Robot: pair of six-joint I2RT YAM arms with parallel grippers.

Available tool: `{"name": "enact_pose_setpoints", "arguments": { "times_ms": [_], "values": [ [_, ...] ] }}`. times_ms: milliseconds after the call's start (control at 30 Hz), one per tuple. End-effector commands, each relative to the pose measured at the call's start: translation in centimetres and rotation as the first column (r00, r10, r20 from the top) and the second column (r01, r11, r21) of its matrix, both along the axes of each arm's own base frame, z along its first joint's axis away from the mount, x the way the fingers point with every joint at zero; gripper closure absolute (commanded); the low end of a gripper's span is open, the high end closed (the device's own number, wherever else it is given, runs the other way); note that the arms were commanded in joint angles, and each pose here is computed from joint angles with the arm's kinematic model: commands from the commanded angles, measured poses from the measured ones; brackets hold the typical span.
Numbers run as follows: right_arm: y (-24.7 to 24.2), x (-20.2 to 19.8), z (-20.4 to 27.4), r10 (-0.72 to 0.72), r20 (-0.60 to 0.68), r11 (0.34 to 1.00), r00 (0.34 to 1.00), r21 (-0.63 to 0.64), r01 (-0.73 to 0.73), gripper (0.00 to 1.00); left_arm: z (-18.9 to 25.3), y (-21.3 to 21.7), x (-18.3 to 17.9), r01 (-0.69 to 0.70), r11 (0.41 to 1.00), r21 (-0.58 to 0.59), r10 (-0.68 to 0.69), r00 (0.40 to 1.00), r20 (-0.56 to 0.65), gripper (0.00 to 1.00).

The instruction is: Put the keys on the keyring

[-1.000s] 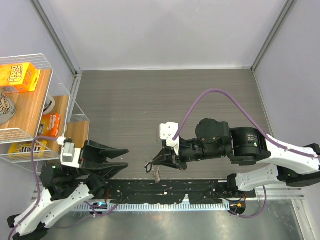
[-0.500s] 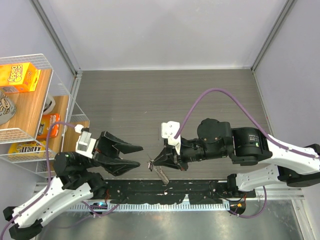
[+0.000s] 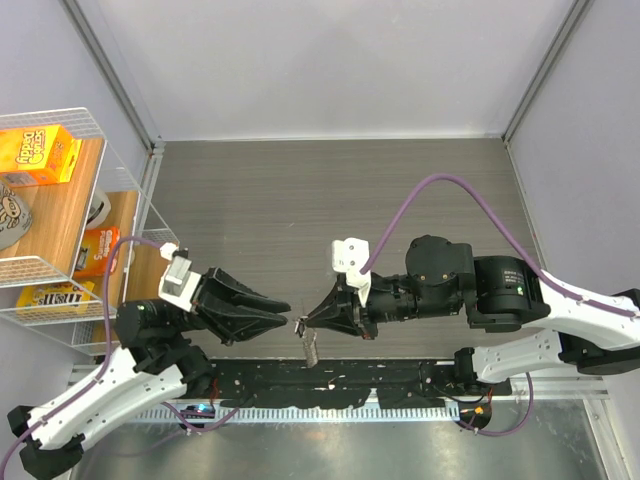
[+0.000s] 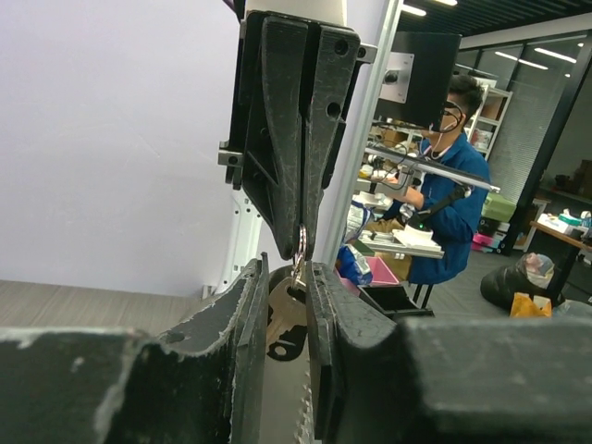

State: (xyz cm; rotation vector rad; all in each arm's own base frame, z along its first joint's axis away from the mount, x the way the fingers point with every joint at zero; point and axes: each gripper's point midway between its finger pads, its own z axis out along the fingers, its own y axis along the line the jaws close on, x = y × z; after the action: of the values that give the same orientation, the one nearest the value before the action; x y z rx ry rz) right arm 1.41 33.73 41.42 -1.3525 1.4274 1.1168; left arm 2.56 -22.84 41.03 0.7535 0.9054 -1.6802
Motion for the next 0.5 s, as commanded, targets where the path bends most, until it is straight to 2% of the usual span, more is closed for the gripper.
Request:
{"name": "enact_pose_setpoints", "arguments": {
  "times_ms": [0, 467],
  "values": [
    [-0.22, 0.11, 3.57, -0.010, 0.015, 0.991, 1.000, 0.132, 0.008, 0.95, 0.62, -0.01, -0.39, 0.028, 0.999, -0.026, -0.028, 1.000, 0.015, 0.73],
    [-0.51, 0.53, 3.58, -0.024, 0.054, 0.990, 0.998, 0.141, 0.016, 0.95, 0.73, -0.80, -0.32, 0.072, 0.997, -0.026, -0.072, 0.997, -0.002, 0.70]
  ]
}}
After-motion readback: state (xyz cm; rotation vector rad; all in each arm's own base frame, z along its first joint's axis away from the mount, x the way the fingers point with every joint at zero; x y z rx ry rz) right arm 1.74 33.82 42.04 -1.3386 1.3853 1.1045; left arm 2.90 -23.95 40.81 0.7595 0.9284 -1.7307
